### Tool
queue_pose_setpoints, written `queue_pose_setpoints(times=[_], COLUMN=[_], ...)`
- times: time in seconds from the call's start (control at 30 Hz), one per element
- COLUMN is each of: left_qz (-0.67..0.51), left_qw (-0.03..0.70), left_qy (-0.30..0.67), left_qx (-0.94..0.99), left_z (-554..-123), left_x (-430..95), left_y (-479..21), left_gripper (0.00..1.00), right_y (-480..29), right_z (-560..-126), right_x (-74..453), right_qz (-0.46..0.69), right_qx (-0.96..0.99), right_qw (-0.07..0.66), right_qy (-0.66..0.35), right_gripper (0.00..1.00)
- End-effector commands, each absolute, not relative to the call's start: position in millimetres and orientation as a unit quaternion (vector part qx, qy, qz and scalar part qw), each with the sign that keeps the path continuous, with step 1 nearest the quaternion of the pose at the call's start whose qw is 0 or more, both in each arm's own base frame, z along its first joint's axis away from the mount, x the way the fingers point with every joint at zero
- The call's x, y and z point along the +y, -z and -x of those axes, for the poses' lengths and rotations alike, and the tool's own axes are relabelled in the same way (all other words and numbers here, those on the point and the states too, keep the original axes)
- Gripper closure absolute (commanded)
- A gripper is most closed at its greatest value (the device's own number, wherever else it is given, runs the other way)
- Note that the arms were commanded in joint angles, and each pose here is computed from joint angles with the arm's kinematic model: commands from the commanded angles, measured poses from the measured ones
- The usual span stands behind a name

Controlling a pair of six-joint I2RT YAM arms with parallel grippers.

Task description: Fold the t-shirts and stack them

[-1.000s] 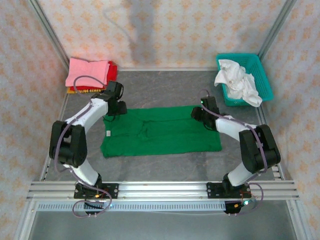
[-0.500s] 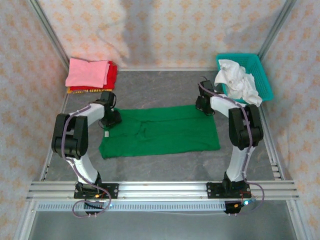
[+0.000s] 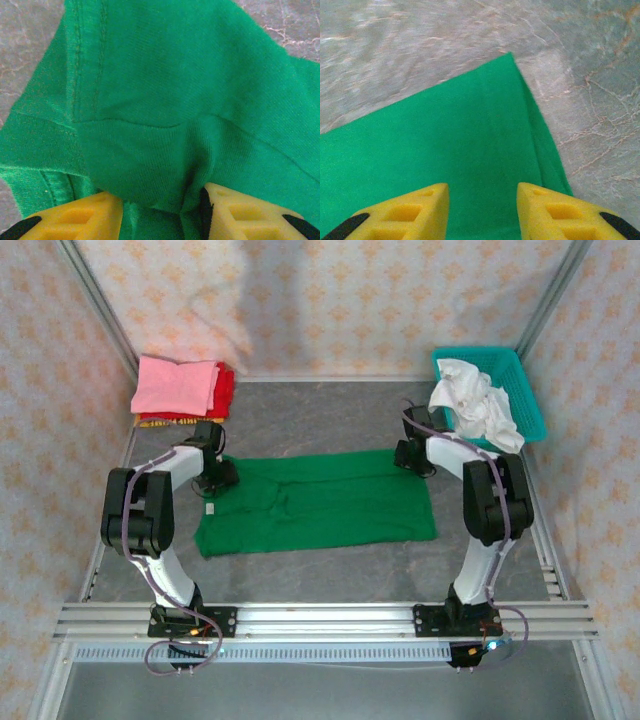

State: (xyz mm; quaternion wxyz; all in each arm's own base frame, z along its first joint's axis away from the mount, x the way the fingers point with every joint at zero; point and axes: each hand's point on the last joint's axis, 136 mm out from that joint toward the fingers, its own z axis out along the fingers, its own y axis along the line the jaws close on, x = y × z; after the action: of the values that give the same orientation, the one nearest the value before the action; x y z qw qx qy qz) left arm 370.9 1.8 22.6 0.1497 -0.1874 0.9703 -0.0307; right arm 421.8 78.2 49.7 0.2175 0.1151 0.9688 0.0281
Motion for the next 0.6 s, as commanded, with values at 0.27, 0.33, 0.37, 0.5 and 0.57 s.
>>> queue_pose_setpoints(times=[0.27, 0.33, 0.37, 0.5, 0.57], left_qz=[0.186, 0.19, 0.191, 0.191, 0.192], left_qw=[0.142, 0.143, 0.143, 0.139, 0.139], left_qy=[0.026, 0.027, 0.029, 0.032, 0.033], left_qx=[0.972, 0.971, 0.971, 0.971, 0.971], left_z=[-377.5, -376.2, -375.7, -374.0, -374.7], left_x=[6.1, 5.8, 5.5, 3.8, 3.5], left_y=[-19.2, -18.9, -18.6, -16.6, -16.5], left_gripper=[0.55, 0.55, 0.55, 0.55, 0.55], right_y=[-85.5, -76.7, -72.4, -63.2, -61.0], right_z=[-434.6, -432.4, -430.4, -422.7, -418.0], right_x=[98.7, 96.6, 97.5, 101.9, 109.2], right_qz=[0.079, 0.092, 0.107, 0.194, 0.24], right_qx=[0.968, 0.971, 0.971, 0.958, 0.95], right_qw=[0.22, 0.191, 0.183, 0.167, 0.17], right_qy=[0.094, 0.11, 0.11, 0.127, 0.11], right_gripper=[0.61, 0.6, 0.59, 0.58, 0.54])
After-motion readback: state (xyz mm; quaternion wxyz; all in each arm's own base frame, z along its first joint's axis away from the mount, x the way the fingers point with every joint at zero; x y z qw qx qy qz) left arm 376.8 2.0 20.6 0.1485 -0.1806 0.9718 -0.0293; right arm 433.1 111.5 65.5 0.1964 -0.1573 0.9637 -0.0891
